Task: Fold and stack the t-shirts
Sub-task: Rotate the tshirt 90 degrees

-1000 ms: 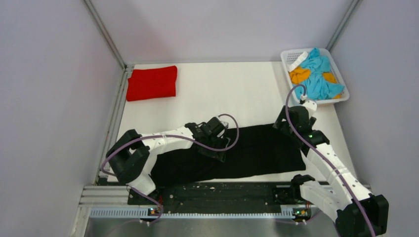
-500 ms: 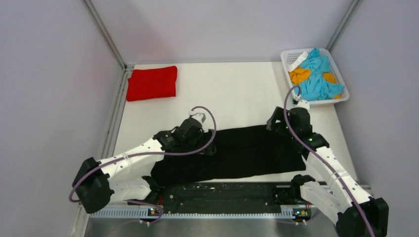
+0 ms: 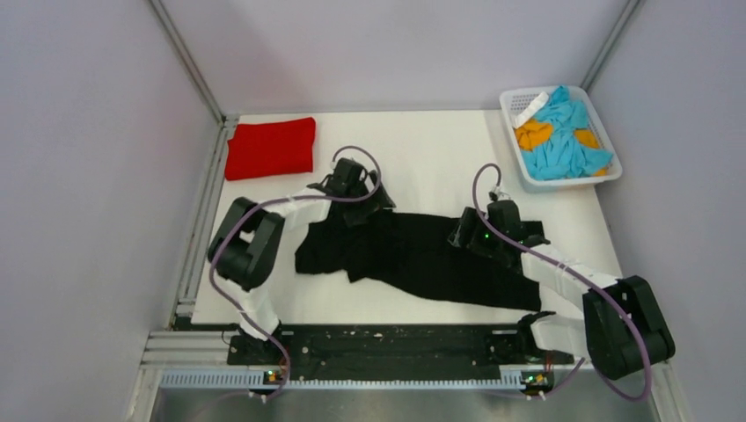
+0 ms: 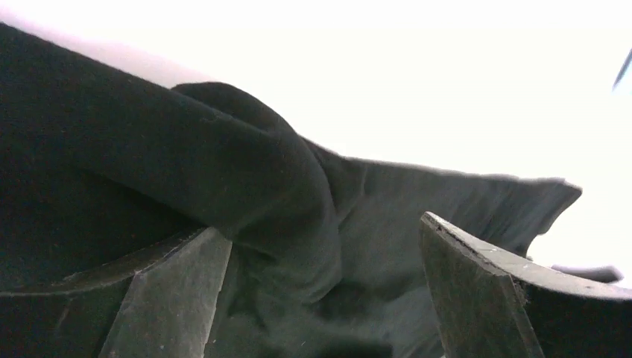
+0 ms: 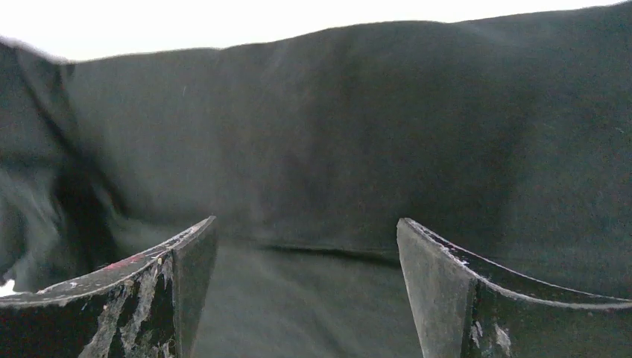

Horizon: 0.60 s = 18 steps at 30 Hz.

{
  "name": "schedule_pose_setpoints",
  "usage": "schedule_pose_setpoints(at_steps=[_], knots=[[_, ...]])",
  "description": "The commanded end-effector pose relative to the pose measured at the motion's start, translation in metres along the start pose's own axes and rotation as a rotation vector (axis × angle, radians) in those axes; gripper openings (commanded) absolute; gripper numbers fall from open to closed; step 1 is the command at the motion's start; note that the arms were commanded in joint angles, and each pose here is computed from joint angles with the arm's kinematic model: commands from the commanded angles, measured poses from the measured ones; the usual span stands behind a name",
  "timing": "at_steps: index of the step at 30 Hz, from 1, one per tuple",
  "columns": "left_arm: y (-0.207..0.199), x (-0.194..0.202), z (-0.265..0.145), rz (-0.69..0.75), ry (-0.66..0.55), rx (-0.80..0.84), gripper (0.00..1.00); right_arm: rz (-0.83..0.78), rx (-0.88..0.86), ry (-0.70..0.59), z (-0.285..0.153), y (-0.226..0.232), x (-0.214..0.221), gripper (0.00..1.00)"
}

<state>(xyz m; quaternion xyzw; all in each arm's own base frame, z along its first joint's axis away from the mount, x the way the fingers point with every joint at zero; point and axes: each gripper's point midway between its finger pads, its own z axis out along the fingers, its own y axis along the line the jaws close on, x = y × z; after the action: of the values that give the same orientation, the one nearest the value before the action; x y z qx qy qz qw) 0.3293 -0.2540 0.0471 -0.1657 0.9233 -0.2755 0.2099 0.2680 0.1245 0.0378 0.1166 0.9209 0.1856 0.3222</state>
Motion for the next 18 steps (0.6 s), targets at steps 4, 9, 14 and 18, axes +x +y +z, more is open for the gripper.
schedule_pose_setpoints(at_steps=[4, 9, 14, 18], knots=[[-0.047, -0.124, 0.109, 0.0, -0.135, -0.069, 0.99, 0.02, -0.005, 0.038, -0.011, 0.005, 0.022, 0.87], [-0.128, -0.168, 0.175, -0.023, -0.077, 0.271, 0.99, -0.091, -0.229, 0.179, -0.029, 0.049, 0.074, 0.87], [-0.19, -0.188, 0.174, -0.094, -0.116, 0.687, 0.99, -0.271, -0.462, 0.333, -0.044, 0.103, 0.128, 0.87], [-0.204, -0.178, 0.156, 0.022, -0.098, 0.73, 0.99, -0.402, -0.606, 0.397, -0.05, 0.143, 0.151, 0.87]])
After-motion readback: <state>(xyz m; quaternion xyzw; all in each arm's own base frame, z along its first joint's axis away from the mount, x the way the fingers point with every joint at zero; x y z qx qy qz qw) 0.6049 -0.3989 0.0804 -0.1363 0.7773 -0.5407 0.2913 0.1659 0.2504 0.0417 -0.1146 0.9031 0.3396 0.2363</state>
